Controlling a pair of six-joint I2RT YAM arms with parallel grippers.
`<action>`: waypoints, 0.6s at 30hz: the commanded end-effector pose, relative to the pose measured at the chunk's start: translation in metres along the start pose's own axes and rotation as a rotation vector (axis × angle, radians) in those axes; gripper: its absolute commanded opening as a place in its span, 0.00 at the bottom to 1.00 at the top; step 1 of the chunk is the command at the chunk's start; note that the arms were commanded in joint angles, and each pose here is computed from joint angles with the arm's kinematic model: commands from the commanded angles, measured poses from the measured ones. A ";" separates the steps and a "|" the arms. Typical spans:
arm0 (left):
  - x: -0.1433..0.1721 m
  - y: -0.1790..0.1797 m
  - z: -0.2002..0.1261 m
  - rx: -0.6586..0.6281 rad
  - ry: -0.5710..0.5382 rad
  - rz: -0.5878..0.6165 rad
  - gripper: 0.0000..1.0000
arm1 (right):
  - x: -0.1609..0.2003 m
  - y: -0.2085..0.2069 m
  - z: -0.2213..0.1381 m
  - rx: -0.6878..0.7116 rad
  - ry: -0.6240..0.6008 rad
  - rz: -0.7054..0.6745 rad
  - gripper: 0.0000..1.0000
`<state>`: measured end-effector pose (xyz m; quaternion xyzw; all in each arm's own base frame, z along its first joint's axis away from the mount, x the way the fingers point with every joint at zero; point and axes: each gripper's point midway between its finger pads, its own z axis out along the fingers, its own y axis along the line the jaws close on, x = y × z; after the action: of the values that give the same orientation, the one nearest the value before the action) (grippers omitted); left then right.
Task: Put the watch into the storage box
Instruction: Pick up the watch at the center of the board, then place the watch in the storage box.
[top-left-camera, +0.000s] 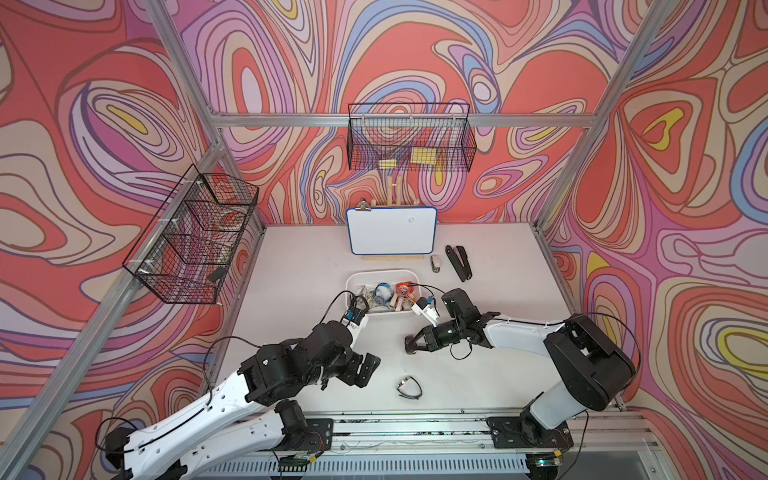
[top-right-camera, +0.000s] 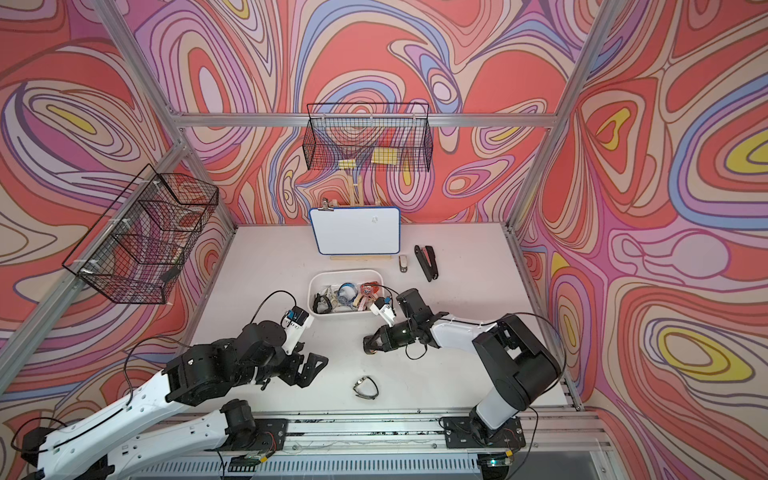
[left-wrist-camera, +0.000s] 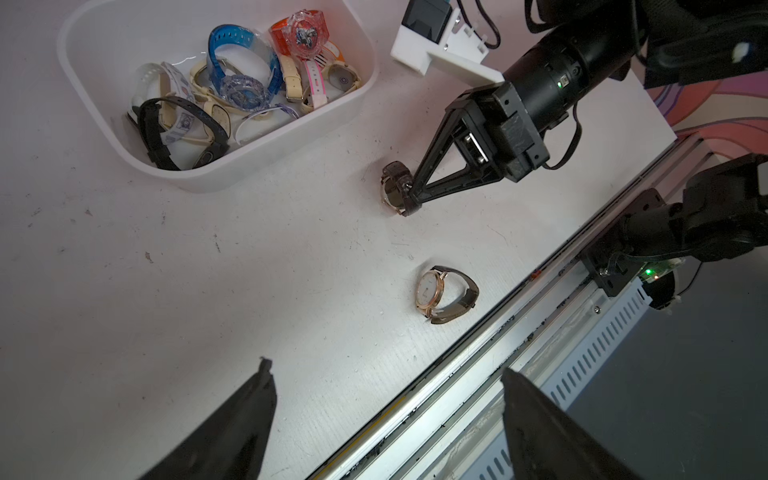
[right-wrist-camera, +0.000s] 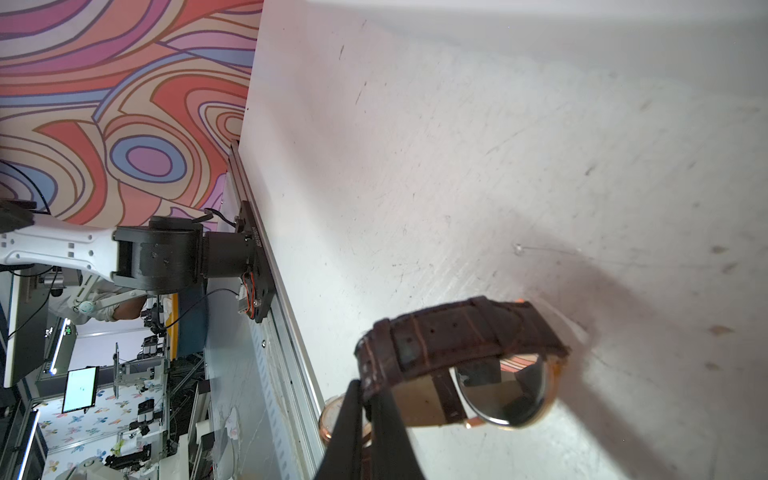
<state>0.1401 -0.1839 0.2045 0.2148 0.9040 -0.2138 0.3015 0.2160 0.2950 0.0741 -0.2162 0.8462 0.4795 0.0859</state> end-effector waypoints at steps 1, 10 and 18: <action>0.001 0.004 -0.003 -0.017 -0.018 -0.003 0.90 | -0.013 0.014 -0.009 -0.009 -0.038 -0.032 0.00; -0.002 0.011 -0.008 -0.051 -0.041 -0.011 0.90 | -0.043 0.051 -0.029 0.081 -0.095 -0.101 0.00; -0.006 0.032 -0.016 -0.161 -0.079 -0.049 0.91 | -0.110 0.064 -0.048 0.290 -0.115 -0.033 0.00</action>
<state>0.1495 -0.1645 0.2100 0.1802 0.9060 -0.1837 0.3361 0.2767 0.3235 0.2095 -0.2187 0.8538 0.4251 0.2061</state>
